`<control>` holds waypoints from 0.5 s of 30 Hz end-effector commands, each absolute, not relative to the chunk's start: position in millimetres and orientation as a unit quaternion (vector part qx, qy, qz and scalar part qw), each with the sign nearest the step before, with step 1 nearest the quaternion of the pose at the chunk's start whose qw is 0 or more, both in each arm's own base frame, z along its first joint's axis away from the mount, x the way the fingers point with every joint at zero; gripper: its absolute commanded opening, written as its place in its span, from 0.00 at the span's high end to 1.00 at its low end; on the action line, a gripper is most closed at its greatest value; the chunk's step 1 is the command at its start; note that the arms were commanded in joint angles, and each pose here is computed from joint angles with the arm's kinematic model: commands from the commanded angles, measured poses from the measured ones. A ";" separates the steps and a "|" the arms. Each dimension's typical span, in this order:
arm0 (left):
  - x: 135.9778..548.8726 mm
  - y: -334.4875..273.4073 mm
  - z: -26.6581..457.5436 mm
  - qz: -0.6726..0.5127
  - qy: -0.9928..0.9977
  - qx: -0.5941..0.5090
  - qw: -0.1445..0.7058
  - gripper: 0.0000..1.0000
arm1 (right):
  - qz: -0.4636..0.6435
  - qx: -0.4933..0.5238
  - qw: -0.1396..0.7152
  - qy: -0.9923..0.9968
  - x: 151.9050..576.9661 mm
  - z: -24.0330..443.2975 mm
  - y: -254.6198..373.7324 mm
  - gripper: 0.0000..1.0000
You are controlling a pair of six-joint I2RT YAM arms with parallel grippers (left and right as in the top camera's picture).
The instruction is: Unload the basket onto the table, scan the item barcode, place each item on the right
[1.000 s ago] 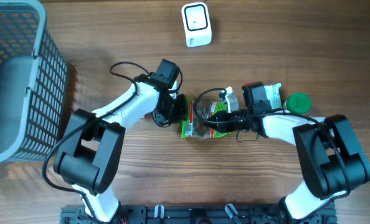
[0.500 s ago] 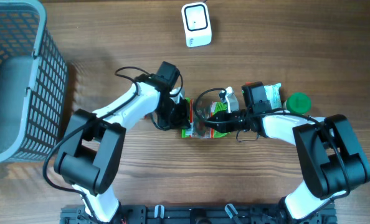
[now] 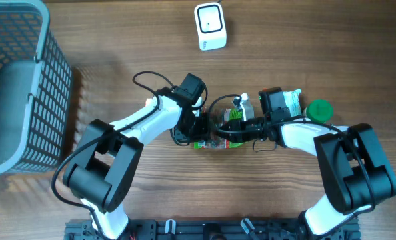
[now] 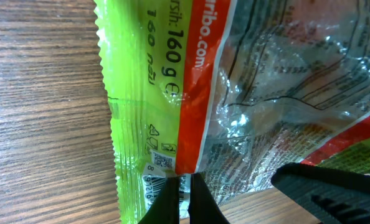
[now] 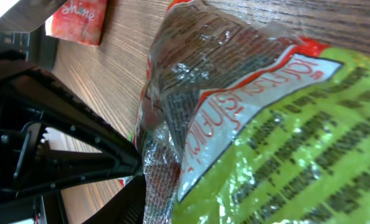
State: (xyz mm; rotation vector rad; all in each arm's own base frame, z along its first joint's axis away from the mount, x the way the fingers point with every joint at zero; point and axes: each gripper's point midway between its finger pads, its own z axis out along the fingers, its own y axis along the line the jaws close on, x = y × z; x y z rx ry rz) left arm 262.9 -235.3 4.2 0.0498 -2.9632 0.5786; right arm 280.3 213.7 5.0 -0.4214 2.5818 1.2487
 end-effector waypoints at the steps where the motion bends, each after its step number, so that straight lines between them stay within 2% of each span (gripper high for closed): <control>1: 253.0 -219.1 -36.0 0.140 -0.987 0.023 0.070 0.96 | 0.398 -0.160 0.111 0.896 270.2 -17.8 206.8 0.65; 6: 253.5 -221.4 -41.6 0.146 -0.987 0.030 0.067 0.96 | 0.409 -0.165 0.111 0.891 269.8 -18.6 210.4 0.78; 9: 252.0 -223.4 -41.4 0.147 -0.986 0.027 0.068 0.96 | 0.417 -0.167 0.111 0.886 269.6 -18.7 212.6 0.81; 12: 250.9 -224.6 -41.4 0.146 -0.987 0.024 0.068 0.96 | 0.415 -0.168 0.113 0.887 271.0 -20.0 212.4 0.87; 15: 268.5 -207.4 -26.7 0.119 -0.991 0.041 0.042 0.96 | 0.415 -0.151 0.112 0.890 274.5 -19.4 210.0 0.91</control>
